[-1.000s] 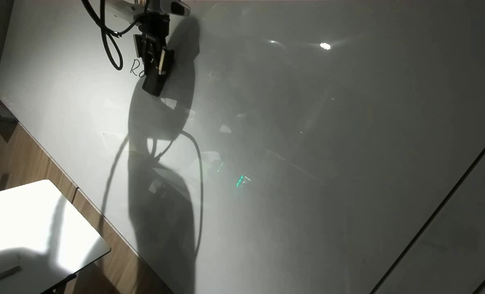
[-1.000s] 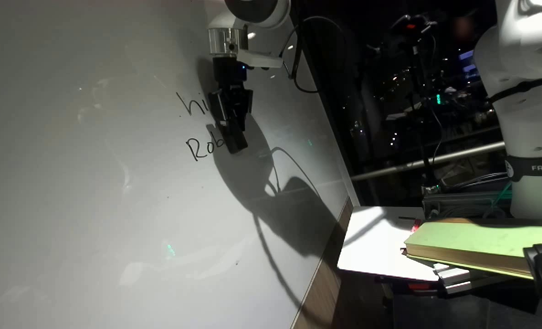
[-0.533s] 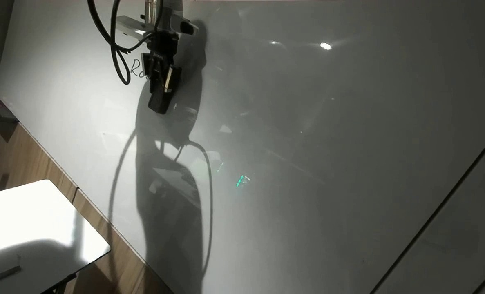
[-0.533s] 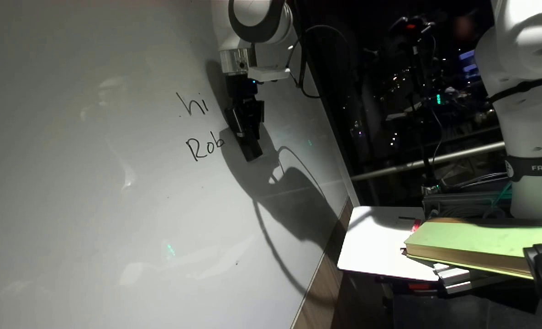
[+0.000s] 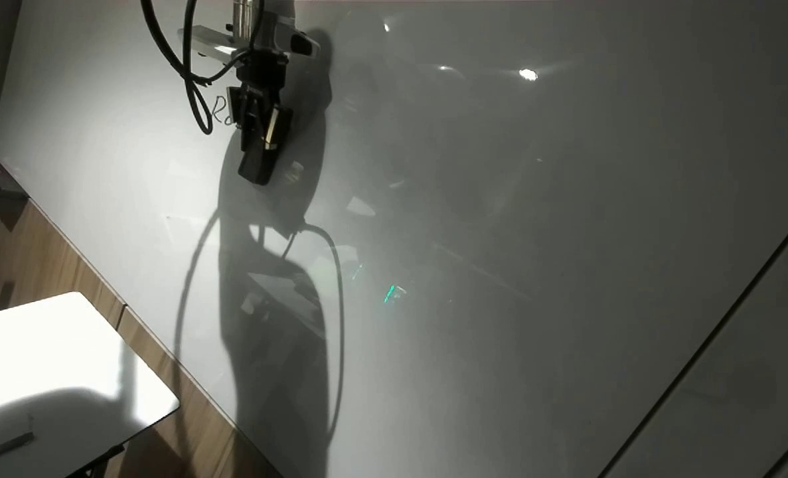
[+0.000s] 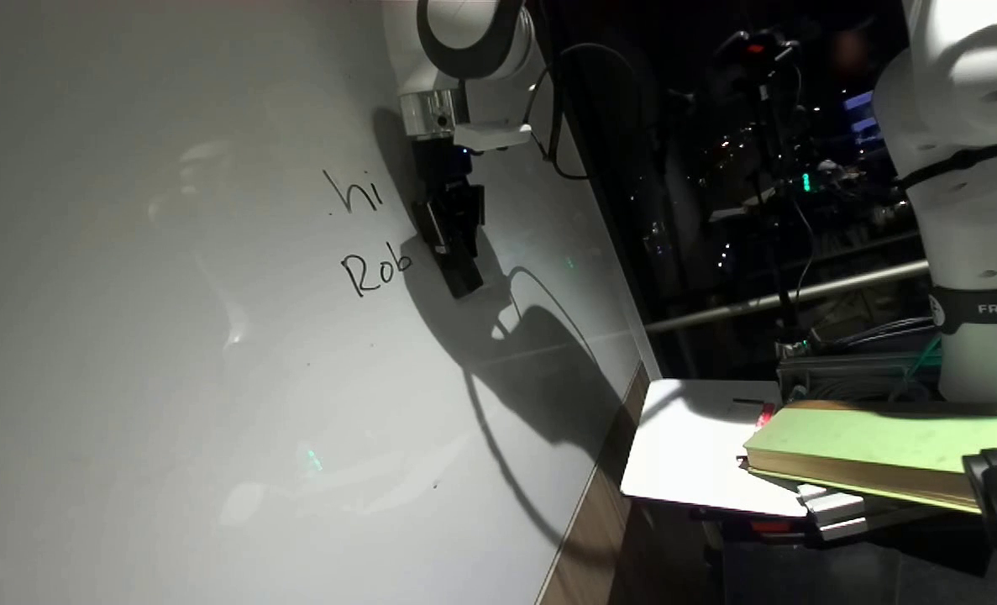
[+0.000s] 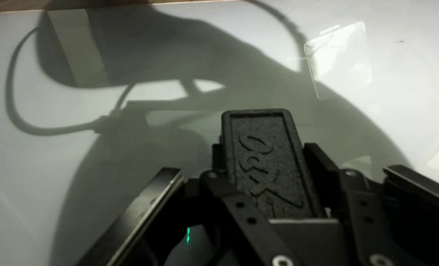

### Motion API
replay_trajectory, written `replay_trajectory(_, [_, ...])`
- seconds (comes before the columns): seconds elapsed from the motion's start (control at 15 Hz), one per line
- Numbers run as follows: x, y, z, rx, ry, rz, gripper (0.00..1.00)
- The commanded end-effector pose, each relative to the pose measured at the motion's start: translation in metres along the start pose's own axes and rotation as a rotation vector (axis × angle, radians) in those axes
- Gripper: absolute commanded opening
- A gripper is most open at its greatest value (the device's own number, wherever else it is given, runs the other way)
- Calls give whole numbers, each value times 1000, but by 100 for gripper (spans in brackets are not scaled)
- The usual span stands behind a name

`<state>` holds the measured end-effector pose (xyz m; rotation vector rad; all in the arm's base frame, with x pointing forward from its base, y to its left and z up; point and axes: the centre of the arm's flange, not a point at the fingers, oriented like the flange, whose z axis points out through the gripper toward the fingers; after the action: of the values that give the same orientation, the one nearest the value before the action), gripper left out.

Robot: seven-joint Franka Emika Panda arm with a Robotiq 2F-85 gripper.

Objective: Use the duster to erase the writings on the whiteboard

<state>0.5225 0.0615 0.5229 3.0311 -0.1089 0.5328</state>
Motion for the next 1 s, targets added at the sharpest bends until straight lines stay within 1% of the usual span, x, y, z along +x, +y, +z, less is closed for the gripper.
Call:
replay_trajectory(0.0, [33, -57, -12, 15, 74, -23, 29])
replay_trajectory(0.4, [24, -163, -27, 48, 103, -78, 29])
replay_trajectory(0.53, [21, -191, -31, 61, 112, -95, 29])
replay_trajectory(0.73, [17, -214, -32, 68, 119, -114, 29])
replay_trajectory(0.93, [22, -211, -33, 51, 126, -125, 29])
